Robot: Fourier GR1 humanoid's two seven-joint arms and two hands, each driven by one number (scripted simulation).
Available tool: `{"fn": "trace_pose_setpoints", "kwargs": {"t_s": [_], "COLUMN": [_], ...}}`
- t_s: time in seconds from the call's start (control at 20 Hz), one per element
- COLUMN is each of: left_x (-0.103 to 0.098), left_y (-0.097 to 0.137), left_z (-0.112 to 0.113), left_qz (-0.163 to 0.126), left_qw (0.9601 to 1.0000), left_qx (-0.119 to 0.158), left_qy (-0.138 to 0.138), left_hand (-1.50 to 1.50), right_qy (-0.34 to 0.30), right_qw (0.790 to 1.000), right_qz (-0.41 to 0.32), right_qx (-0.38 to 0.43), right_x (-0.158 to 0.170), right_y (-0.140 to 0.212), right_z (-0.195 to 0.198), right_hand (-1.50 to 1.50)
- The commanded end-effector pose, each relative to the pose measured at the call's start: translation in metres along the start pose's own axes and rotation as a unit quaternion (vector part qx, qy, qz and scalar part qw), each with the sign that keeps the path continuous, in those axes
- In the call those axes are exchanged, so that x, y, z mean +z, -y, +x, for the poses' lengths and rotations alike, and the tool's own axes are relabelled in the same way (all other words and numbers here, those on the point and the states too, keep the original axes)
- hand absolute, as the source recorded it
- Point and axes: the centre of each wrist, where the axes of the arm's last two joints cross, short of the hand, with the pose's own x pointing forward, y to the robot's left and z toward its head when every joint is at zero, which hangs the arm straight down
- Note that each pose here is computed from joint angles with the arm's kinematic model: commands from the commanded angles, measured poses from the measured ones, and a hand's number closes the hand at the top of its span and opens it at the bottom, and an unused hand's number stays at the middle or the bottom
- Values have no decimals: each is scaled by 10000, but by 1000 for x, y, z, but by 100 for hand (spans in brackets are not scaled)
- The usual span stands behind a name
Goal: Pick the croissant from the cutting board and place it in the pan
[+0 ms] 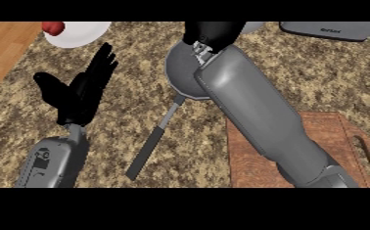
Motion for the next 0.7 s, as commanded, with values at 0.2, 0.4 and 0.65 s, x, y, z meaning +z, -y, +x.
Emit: {"fn": "trace_pose_setpoints", "kwargs": {"t_s": [0.2, 0.4, 0.65], "left_x": [5, 5, 12], "left_y": [-17, -37, -27], "left_z": [-2, -8, -7], "left_qz": [265, 393, 385], "left_qw": [9996, 9992, 9992], "left_qx": [33, 40, 65], "left_qy": [-111, -42, -96], "left_hand": [0, 0, 0], "right_qy": [-1032, -872, -704], "right_qw": [9939, 9936, 9923], "right_qz": [115, 404, 664], "right_qx": [-378, -600, -776], "right_x": [7, 8, 18], "right_y": [-28, -62, -101], "right_z": [8, -1, -12], "right_hand": [150, 150, 150]}}
